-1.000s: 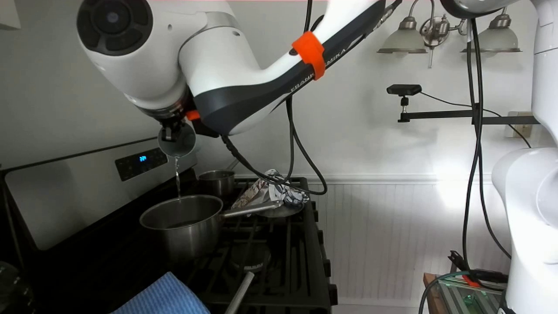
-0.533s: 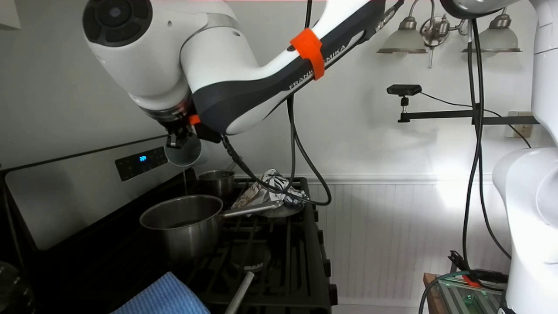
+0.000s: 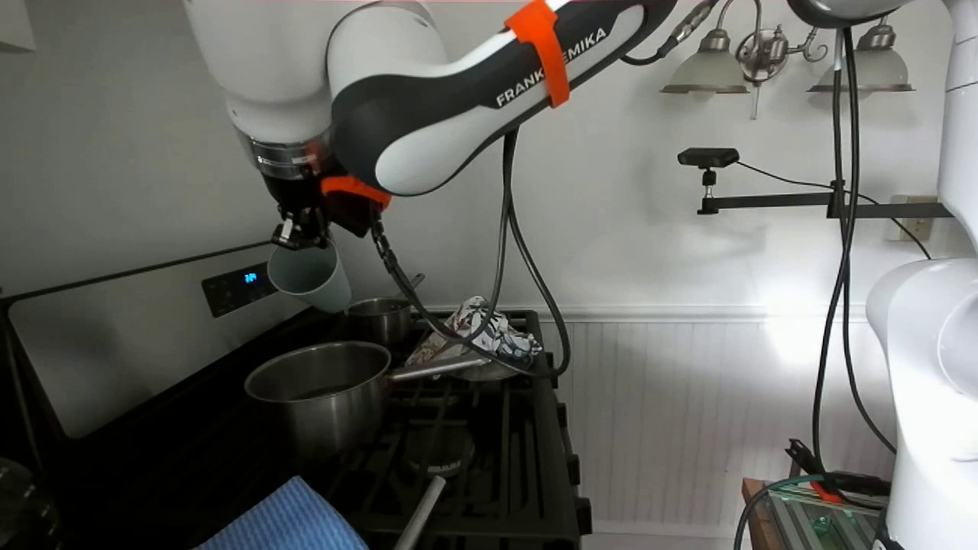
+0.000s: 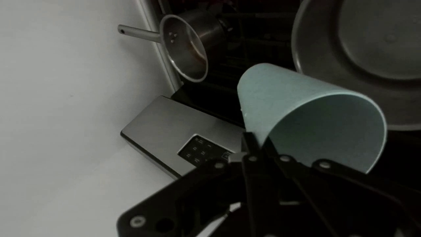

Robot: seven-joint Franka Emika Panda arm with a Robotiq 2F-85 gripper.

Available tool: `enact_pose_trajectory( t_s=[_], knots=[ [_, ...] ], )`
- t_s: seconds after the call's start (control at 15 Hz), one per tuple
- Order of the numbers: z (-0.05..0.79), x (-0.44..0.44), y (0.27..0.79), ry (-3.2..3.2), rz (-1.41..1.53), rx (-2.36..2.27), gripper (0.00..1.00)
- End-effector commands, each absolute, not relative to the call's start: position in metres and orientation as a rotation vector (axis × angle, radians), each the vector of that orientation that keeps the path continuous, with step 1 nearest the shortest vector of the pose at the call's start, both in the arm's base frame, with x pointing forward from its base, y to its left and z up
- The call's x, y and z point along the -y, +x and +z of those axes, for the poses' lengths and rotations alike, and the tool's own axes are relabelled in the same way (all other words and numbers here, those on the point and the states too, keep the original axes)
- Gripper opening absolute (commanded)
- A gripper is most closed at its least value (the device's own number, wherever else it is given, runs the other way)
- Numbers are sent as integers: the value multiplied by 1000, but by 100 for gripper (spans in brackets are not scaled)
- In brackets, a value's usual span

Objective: Pour the water out of the blue cup into the larger pot then whisk it

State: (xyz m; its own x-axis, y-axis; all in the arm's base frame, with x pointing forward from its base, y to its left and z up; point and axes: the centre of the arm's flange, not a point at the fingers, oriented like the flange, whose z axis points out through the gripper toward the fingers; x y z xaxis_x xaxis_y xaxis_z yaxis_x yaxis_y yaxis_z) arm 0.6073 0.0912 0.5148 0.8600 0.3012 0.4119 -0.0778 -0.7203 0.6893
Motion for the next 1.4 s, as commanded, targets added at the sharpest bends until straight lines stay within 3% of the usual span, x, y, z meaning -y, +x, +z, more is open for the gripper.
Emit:
enact_pose_trajectory(
  t_s=[0.0,0.47,1.07,1.33],
  knots=[
    [546,-93,595,2480,728,-119,1],
    [579,-120,576,2900,689,-89,1],
    [530,-192,556,3201,253,-254,1],
    [518,-197,553,3179,262,-312,4]
  ],
)
